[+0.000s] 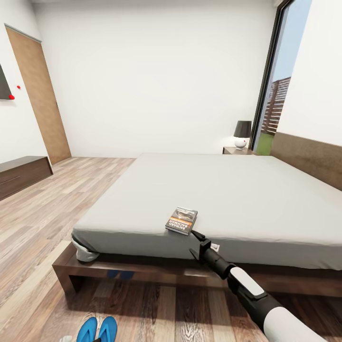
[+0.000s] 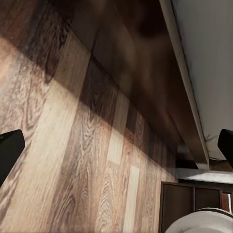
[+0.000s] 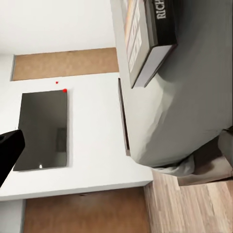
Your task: In the bedroom, move the book from the bed onto either nightstand, and place the two sandals side by side next to the bed.
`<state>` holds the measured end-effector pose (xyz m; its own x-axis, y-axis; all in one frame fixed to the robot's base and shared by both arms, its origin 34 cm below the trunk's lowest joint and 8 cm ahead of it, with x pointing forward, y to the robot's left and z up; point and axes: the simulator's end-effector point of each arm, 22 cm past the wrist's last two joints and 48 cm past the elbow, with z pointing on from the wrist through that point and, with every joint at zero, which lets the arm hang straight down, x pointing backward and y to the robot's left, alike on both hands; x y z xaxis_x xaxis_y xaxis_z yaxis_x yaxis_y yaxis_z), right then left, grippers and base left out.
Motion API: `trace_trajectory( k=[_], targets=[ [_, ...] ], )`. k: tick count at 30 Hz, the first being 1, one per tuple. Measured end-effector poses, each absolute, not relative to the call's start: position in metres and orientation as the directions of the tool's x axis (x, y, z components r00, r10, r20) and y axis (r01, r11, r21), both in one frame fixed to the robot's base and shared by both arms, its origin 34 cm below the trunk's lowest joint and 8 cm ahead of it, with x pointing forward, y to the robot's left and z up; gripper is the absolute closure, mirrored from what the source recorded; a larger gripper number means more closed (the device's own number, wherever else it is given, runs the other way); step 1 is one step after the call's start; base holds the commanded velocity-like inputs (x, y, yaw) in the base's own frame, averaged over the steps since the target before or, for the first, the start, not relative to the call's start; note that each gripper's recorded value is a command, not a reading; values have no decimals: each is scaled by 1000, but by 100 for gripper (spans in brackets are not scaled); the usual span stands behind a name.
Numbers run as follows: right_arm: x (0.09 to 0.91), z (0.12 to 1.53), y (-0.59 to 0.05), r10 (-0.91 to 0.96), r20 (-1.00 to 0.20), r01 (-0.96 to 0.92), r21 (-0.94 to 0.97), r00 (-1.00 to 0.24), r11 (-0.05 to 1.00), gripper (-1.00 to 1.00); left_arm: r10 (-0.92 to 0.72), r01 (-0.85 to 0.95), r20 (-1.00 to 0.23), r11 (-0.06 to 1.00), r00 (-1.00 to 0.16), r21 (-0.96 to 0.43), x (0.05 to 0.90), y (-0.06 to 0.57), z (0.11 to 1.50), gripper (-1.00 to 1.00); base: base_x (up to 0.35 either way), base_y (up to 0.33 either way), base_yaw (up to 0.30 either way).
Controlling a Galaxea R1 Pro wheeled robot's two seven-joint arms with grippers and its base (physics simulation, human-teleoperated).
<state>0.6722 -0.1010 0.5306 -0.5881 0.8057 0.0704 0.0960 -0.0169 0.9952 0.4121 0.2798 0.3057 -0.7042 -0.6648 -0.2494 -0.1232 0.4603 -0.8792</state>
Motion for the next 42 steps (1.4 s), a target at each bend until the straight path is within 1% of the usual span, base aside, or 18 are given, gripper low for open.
trace_trajectory(
  k=[13,42],
  targets=[
    [684,516,-114,862,61,150,988,-504,19,-100,-664,-119,-251,459,-705,-880,413,276,306,-100,0,0,0],
    [685,508,-118,874,62,176,984,-482,27,-100,-665,-122,-246,455,-705,-882,412,274,305,-100,0,0,0]
  ],
)
